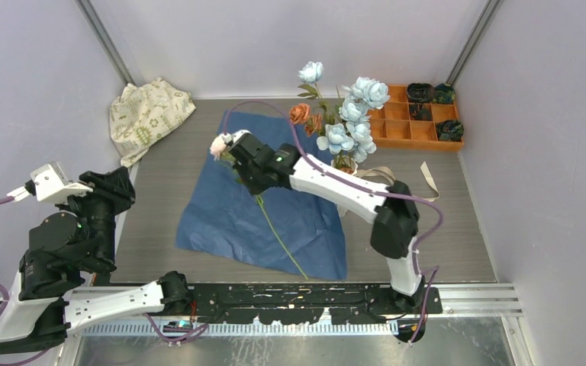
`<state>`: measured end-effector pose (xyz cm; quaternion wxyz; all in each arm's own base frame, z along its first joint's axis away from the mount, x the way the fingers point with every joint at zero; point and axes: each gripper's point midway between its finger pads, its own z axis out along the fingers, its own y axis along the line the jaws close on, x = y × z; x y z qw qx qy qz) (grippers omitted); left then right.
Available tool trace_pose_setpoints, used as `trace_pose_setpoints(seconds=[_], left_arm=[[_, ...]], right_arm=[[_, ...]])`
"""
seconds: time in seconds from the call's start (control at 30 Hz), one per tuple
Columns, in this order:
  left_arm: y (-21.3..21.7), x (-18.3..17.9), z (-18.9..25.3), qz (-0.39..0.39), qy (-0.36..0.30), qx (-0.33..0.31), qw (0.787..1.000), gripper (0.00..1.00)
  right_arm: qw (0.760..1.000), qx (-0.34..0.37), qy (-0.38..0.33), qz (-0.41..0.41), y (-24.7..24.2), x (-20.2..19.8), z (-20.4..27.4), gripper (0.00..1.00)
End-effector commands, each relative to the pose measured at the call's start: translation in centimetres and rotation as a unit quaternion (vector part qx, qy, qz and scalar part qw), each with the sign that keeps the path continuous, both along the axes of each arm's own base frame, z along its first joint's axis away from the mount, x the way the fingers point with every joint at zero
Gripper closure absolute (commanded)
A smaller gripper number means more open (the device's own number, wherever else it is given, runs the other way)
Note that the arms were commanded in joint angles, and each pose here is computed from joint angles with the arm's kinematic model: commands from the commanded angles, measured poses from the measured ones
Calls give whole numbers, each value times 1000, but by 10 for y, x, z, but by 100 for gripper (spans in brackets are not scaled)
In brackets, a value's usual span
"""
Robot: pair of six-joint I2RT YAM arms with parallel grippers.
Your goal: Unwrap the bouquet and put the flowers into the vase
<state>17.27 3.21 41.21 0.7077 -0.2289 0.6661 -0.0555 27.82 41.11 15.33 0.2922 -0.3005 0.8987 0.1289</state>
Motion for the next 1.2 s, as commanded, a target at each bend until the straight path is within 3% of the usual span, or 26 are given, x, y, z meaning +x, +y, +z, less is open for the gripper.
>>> trace_pose_setpoints(seconds=[0.0,0.33,0.6,0.87,1.17], left_arm=[[-4,2,7,3,-6,-20,1000,64],[-16,6,11,-3,-4,-11,1000,65],[-26,10,13,-10,-3,-6,1000,64],[-38,14,15,-15,0,5,1000,65],[-55,20,16,-22,2,23,999,64]], right_arm=[[992,97,-76,13,-5,-10,110,99],[943,248,-218,37,-61,-49,277,99],[869,330,-368,-15,-143,-63,369,99],[799,330,-499,-63,-200,-63,405,99],[764,264,-578,-110,-222,-46,415,99]])
